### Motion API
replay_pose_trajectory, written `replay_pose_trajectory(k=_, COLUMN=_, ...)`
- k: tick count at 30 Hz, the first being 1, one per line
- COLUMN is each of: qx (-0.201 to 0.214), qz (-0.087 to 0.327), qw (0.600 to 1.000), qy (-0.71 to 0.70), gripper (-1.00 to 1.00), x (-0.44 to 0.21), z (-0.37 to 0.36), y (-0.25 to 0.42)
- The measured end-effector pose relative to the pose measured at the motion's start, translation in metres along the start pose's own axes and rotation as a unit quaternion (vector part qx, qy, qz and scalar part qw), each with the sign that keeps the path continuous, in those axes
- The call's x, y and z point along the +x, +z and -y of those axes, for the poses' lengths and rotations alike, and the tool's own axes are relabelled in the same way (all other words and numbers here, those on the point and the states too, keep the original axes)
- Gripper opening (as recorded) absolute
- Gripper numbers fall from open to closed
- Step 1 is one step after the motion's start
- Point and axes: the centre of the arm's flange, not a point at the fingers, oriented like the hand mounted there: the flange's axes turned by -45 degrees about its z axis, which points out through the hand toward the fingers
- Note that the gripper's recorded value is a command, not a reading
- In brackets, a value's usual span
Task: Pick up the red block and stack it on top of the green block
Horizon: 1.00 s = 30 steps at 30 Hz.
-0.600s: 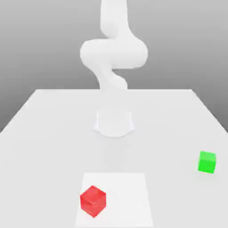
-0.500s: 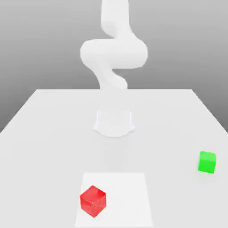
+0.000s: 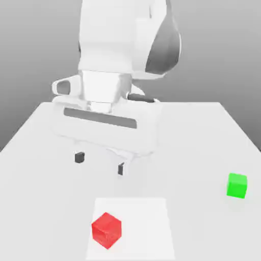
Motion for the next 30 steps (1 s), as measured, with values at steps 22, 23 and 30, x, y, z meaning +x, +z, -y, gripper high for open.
replay_pose_trajectory(k=22, qx=-0.018, qz=0.079, qw=0.995, qy=0.064, gripper=-1.00, x=-0.040, z=-0.020, y=0.114)
replay_pose_trajectory(k=23, qx=-0.018, qz=0.079, qw=0.995, qy=0.063, gripper=-1.00, x=-0.039, z=-0.019, y=0.103)
replay_pose_trajectory(k=30, qx=0.000, qz=0.084, qw=0.996, qy=0.001, gripper=-1.00, x=-0.139, z=0.115, y=0.060)
